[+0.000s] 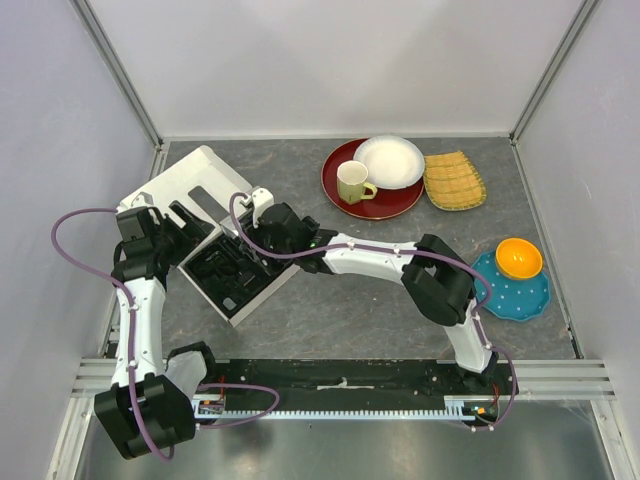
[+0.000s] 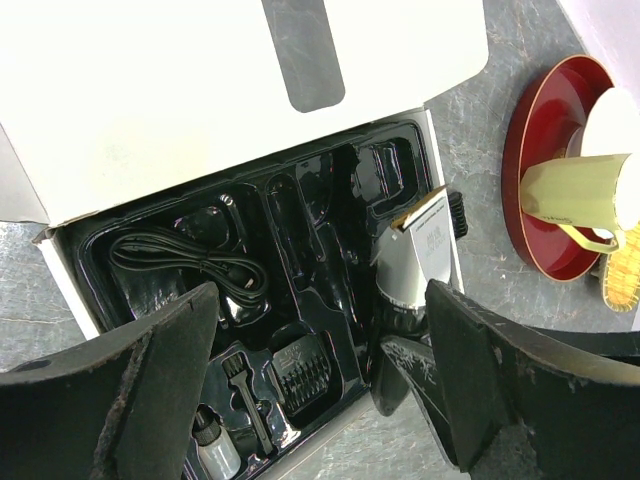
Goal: Sort the hair-cutting tools
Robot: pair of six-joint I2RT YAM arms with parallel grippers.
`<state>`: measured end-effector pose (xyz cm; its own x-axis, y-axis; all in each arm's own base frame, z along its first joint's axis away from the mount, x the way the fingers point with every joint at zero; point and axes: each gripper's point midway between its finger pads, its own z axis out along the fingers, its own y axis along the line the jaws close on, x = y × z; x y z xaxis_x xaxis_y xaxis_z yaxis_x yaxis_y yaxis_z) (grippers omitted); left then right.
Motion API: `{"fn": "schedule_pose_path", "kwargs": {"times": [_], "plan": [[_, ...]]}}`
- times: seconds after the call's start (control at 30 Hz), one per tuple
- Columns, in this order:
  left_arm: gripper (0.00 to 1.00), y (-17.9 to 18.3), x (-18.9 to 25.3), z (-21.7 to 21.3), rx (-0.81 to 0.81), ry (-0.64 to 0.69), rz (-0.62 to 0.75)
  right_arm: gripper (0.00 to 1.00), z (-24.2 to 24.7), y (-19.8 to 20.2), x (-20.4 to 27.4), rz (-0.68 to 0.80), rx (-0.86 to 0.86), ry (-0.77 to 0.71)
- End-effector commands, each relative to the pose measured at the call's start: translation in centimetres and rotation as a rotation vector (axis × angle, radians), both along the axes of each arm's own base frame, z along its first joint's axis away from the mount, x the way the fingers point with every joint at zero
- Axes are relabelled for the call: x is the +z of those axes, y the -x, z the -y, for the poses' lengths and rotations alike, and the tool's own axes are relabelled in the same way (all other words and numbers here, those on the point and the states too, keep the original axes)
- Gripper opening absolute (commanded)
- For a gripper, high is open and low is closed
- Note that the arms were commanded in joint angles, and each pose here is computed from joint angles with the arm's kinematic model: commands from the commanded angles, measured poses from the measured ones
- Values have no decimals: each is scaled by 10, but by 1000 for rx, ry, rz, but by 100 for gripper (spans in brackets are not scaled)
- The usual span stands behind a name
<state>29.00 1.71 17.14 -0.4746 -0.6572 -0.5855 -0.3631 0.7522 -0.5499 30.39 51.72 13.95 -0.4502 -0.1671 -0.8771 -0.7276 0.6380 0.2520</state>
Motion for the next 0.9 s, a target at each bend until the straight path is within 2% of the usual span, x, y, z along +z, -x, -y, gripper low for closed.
{"fn": "schedule_pose_path", "kwargs": {"times": [0.0, 0.37, 0.87], "plan": [[90, -2, 8, -3, -7, -24, 29, 18, -16, -18, 38, 122, -12, -96], [90, -3, 9, -3, -10, -24, 30, 18, -11, -24, 3, 146, -16, -7], [90, -3, 7, -2, -13, -21, 26, 24, -8, -28, -36, 165, 13, 105]]}}
